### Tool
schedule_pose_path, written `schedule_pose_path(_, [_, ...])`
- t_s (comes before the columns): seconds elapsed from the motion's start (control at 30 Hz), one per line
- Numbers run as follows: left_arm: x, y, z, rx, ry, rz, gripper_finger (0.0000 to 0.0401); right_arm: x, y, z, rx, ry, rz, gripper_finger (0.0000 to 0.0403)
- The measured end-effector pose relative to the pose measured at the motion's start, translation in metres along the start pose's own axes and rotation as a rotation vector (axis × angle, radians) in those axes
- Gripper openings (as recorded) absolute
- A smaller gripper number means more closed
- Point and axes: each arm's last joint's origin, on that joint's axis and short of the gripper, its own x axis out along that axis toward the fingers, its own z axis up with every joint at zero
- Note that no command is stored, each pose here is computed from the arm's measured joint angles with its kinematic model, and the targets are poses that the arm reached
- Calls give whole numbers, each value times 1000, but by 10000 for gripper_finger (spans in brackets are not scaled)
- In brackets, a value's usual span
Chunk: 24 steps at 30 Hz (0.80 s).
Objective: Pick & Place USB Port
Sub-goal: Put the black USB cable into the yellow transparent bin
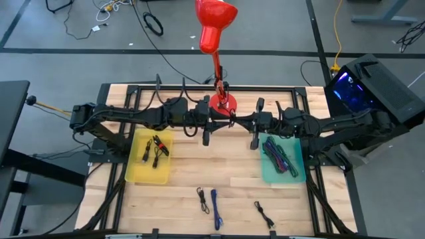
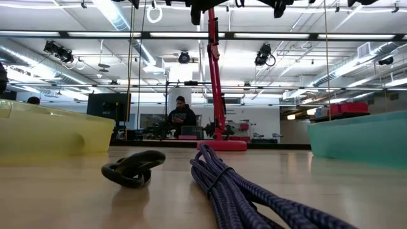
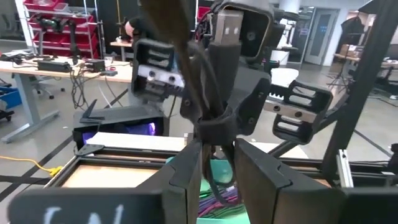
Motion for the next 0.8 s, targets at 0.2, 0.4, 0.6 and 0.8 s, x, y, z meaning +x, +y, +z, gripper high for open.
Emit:
schedule_pose_path(0.2, [0,1,0,-1,4,10,99,5,-3,12,-18,-21,-3,0])
schedule_pose_path(0.4, [0,1,-2,3,14,-2,99,14,0,6,-15,3,-3,0])
schedule_pose_path(0.6, [0,1,-4,6,26,-6,83,22,0,-2,-5,25,-1,0])
schedule_pose_path(0.8, [0,1,-4,29,36,4,11,21,-3,-1,-4,21,-2,0])
